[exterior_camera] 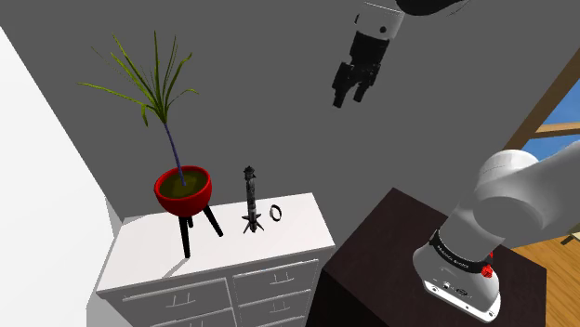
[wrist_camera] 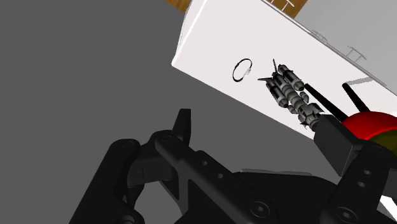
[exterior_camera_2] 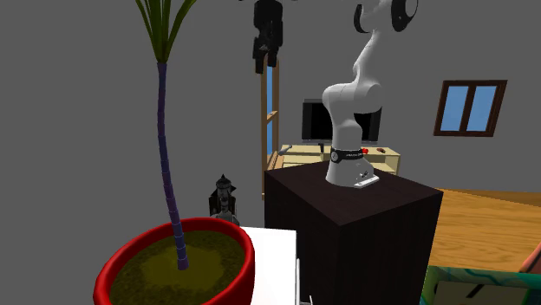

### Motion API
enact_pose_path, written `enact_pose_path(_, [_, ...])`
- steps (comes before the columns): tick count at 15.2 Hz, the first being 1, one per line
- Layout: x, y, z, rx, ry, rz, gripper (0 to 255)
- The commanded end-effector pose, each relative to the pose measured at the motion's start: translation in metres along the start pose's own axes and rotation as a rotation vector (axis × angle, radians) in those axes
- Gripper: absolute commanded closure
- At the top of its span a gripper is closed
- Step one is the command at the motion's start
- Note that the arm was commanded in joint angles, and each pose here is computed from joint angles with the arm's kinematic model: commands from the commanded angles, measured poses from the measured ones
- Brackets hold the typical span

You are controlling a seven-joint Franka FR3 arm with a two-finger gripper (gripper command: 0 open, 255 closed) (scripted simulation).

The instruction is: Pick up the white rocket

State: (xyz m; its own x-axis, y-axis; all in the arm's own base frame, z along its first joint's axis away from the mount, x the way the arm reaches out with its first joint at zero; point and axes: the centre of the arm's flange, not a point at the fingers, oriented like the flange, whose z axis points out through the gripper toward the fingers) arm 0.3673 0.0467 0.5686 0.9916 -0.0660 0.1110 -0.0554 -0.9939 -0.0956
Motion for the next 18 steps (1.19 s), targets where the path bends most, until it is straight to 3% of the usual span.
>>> enact_pose_path(1, [0.016,-0.020,0.018,-0.017,-0.013,0.007,0])
enact_pose_path(18, [0.138,-0.158,0.183,-0.170,-0.126,0.060,0])
